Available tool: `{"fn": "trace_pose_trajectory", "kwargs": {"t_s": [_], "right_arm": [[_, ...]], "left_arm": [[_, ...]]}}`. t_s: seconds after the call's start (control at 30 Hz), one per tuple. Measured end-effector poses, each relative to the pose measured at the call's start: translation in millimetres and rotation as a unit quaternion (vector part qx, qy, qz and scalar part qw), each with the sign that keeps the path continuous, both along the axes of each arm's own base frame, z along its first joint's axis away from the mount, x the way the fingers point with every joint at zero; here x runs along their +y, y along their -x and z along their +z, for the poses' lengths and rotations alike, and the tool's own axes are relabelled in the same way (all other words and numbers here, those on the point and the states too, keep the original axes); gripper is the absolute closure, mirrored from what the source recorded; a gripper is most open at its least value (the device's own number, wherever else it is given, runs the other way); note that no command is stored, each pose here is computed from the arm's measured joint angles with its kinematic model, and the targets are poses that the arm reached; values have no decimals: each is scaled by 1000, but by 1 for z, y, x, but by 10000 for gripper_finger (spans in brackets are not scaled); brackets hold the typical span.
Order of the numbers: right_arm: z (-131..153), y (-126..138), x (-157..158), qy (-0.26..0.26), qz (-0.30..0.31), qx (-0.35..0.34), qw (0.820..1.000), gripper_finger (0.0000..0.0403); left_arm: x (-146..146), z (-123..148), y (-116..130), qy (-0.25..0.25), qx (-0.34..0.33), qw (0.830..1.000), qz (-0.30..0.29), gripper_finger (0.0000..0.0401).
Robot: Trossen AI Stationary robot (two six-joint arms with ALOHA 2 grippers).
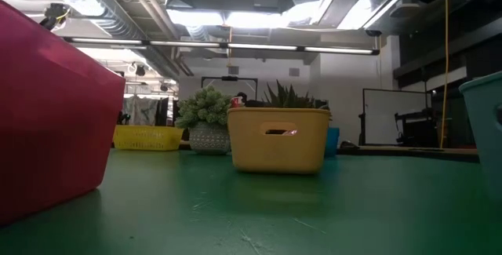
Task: Sort candy
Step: Put the red candy into the light orange bin
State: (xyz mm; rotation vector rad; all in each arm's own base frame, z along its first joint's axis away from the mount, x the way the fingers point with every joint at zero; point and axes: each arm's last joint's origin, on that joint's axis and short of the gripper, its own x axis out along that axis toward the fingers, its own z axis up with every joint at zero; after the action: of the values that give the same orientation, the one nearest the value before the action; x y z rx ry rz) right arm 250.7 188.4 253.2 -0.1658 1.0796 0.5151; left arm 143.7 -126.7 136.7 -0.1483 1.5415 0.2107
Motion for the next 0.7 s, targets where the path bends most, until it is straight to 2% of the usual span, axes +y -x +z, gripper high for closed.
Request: {"fn": "trace_pose_trajectory", "kwargs": {"t_s": [0.17,0.57,0.7], "right_arm": [[0,0,0,0,0,0,1000,207],[0,0,0,1,-1,0,1000,207],[0,0,0,1,-1,0,1000,207]], "left_arm": [[1,-2,1,0,0,1000,0,250],[-5,3,-6,16,-17,999,30,384],[-9,9,-12,23,-34,999,31,396]]}}
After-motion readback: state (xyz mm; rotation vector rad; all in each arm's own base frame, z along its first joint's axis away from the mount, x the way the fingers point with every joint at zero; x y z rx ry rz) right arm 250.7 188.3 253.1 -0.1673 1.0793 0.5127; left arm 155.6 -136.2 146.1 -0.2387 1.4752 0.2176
